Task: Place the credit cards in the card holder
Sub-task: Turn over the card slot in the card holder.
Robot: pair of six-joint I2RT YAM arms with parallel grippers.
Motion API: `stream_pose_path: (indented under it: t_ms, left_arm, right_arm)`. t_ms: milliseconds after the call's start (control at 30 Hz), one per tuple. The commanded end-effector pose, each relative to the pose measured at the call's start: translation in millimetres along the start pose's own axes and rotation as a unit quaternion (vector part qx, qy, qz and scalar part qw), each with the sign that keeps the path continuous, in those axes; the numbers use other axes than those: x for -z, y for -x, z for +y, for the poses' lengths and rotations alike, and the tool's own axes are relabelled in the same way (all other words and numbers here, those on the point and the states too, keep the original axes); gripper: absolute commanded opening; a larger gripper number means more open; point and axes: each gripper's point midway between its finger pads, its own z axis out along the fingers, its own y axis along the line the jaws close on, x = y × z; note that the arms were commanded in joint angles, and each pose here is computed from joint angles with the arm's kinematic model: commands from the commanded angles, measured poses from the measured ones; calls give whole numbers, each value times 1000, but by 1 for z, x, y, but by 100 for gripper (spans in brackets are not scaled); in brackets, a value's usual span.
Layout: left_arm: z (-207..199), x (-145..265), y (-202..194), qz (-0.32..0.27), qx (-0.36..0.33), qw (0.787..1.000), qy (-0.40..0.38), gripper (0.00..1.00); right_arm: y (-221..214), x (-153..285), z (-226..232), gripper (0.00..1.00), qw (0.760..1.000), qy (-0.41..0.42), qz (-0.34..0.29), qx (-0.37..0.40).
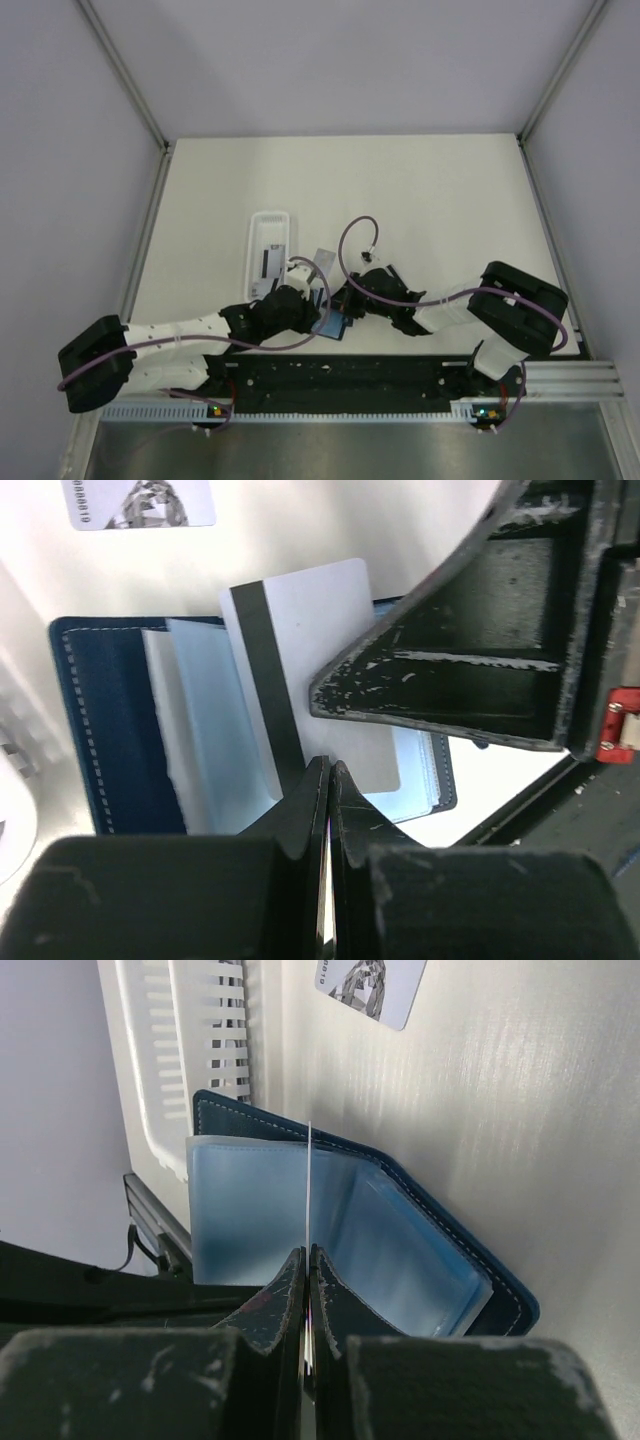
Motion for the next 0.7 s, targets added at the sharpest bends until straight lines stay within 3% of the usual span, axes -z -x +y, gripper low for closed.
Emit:
stream_pose_path:
  t_ms: [0,300,667]
  left_arm:
    - [9,-5,20,-42,25,998,35,0]
    - [41,-3,26,-64,52,992,92,0]
    - [48,-4,18,-54,52,993,94,0]
  right_arm:
    - [3,-1,22,0,999,32,-7,4]
    - [-3,1,-6,0,1000,-20,-2,-9]
    - [-7,13,-44,0,990,-142,11,-6]
